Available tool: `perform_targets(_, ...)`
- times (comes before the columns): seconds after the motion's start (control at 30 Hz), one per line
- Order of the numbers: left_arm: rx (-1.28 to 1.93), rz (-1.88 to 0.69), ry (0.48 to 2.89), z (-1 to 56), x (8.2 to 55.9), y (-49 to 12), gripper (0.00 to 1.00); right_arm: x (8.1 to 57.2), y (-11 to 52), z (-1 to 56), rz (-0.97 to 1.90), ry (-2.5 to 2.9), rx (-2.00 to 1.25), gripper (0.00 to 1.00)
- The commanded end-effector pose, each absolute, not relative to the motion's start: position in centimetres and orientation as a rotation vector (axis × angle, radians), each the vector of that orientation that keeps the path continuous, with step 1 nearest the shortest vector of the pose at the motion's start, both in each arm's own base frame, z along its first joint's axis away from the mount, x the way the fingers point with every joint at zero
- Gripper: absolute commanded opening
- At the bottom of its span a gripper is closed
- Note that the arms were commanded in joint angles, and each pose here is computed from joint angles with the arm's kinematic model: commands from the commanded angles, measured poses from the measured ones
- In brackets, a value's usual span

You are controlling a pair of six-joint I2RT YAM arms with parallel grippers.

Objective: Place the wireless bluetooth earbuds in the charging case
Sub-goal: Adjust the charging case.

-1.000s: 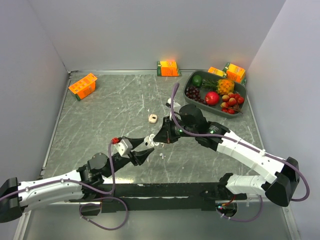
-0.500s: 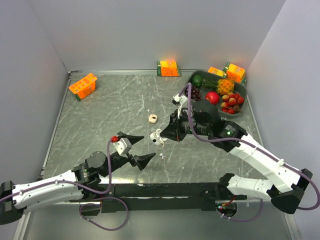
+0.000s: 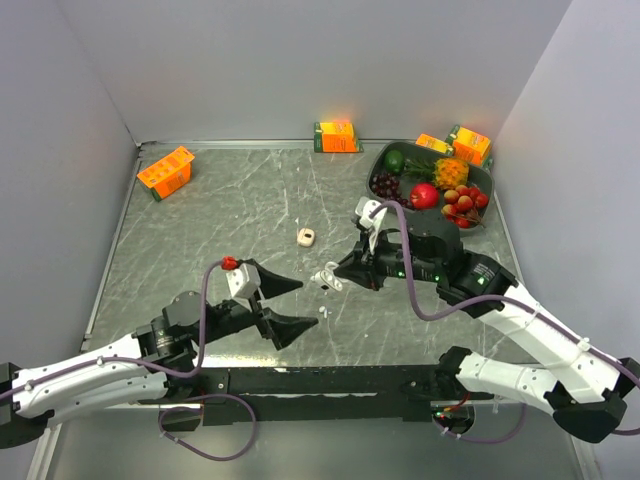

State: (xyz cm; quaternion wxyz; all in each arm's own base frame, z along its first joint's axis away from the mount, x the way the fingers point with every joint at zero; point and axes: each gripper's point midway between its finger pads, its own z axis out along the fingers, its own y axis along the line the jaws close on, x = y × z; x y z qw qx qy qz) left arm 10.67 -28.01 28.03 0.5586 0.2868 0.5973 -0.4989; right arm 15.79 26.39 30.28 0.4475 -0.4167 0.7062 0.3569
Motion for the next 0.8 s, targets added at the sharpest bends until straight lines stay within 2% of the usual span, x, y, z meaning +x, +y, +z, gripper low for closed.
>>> perform_targets(0.0,0.862,-1.276,1.372,27.2,7.8,-29.1,0.90,13.9,26.9,31.7,0.945,1.565,-1.166,0.00)
perform_targets(0.07,1.003,-1.248,1.340,25.9,7.0,-29.8,0.69,12.9,27.1,31.7,0.986,1.541,-1.212,0.00)
perform_targets(0.13,1.011,-1.223,1.332,25.6,7.4,-30.1,0.68,12.6,27.1,31.3,0.984,1.549,-1.241,0.00)
perform_targets(0.17,0.970,-1.190,1.337,26.0,8.2,-30.0,0.69,12.8,27.1,31.0,0.972,1.568,-1.245,0.00)
perform_targets(0.23,0.862,-1.122,1.424,26.0,10.2,-29.6,0.79,12.7,27.0,30.7,0.965,1.587,-1.254,0.00)
perform_targets(0.27,0.755,-1.085,1.463,27.3,11.7,-29.1,0.91,12.9,26.9,30.8,0.956,1.588,-1.242,0.00)
perform_targets(0.3,0.751,-1.080,1.485,27.1,11.8,-29.1,0.96,12.9,26.8,30.7,0.960,1.594,-1.225,0.00)
perform_targets(0.43,0.685,-1.121,1.483,27.3,11.6,-28.3,0.96,12.9,26.6,31.9,0.970,1.568,-1.168,0.00)
perform_targets(0.57,0.308,-1.143,1.608,26.8,14.1,-26.2,0.99,12.9,26.6,32.8,0.973,1.566,-1.151,0.00)
perform_targets(0.63,0.025,-1.043,1.702,25.8,16.8,-24.1,0.99,13.0,26.7,33.4,0.977,1.557,-1.141,0.00)
perform_targets(0.67,-0.131,-1.074,1.712,27.0,17.4,-23.6,0.87,13.1,26.6,33.5,0.974,1.554,-1.136,0.00)
perform_targets(0.7,-0.163,-0.951,1.840,23.8,17.8,-22.9,0.91,13.1,26.7,33.8,0.974,1.547,-1.137,0.00)
perform_targets(0.77,-0.284,-0.893,1.868,24.1,18.7,-22.2,0.99,13.3,26.8,33.8,0.973,1.548,-1.133,0.00)
